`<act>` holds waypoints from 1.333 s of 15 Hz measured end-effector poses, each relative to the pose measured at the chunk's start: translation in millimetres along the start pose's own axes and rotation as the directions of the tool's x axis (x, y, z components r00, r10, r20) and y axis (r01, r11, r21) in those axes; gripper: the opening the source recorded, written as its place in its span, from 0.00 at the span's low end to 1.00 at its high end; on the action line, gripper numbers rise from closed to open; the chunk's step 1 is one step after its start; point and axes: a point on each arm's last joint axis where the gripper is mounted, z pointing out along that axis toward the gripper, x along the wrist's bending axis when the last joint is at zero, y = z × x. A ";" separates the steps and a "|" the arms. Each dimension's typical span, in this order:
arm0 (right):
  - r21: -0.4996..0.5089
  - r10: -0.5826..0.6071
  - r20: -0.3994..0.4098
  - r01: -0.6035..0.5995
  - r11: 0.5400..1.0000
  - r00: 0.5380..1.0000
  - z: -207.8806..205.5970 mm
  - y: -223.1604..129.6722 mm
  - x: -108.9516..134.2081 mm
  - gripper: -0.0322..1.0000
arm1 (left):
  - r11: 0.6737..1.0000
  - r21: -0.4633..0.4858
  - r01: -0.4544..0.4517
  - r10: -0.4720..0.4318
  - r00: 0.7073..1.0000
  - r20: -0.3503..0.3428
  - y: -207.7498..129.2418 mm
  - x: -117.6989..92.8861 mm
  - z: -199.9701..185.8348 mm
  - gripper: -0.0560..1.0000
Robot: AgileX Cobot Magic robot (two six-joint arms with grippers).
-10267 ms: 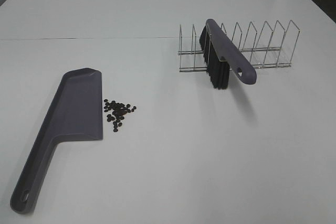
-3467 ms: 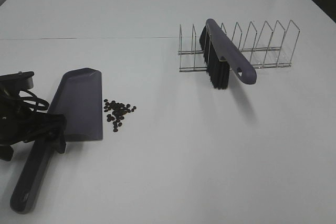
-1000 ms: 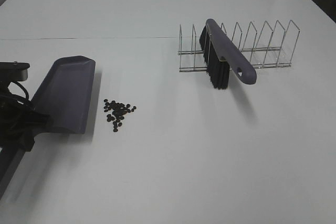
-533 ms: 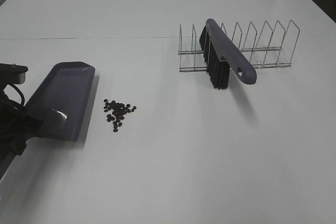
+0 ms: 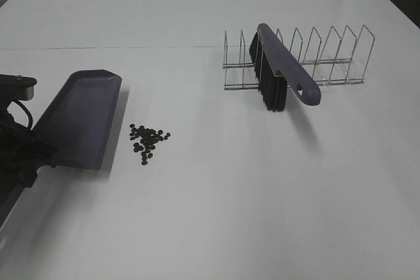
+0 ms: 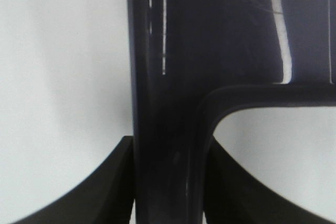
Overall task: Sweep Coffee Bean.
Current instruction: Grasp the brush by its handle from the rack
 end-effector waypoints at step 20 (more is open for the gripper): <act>0.271 -0.067 -0.072 0.084 0.959 0.995 225.9 134.6 75.1 0.73 | 0.997 0.074 0.018 -0.018 1.000 0.001 -6.8 -0.2 -0.2 0.37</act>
